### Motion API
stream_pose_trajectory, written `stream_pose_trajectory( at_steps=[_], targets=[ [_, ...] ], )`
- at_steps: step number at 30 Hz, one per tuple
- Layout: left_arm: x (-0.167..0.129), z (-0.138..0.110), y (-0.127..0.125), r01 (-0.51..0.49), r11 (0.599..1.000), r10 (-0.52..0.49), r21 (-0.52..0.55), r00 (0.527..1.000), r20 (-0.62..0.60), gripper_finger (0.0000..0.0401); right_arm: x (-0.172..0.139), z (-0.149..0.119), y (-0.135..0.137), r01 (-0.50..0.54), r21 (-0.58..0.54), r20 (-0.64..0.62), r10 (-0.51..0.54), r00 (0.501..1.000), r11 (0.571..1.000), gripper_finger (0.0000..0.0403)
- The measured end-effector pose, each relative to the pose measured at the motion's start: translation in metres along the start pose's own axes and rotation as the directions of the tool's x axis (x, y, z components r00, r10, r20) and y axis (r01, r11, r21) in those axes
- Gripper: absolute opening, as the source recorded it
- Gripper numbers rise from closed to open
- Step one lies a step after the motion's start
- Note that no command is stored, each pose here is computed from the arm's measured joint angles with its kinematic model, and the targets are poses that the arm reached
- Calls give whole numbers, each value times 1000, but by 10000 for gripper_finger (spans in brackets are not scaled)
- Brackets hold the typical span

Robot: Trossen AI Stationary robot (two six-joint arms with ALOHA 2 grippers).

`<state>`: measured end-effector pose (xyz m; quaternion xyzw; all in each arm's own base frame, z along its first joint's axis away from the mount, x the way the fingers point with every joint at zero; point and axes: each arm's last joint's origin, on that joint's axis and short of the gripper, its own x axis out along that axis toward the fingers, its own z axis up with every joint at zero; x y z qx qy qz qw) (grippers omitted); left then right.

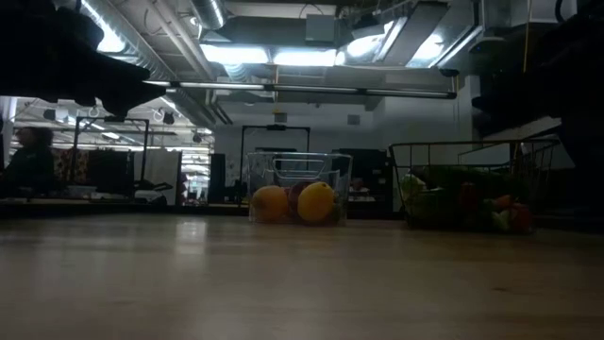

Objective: Sort produce into baskets
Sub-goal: Return to Home Position

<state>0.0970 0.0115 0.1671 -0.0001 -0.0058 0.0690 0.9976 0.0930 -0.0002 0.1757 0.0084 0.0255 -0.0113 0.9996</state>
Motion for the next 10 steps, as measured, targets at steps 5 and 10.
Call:
stream_pose_trajectory(
  at_steps=[5,10],
  targets=[
    [0,0,0,0,1000,0,0,1000,0,274,0,0,3,-90,-46,-6,90,996,995,308],
    [0,0,0,0,1000,0,0,1000,0,274,0,0,3,-109,-49,-5,109,994,993,308]
  ],
)
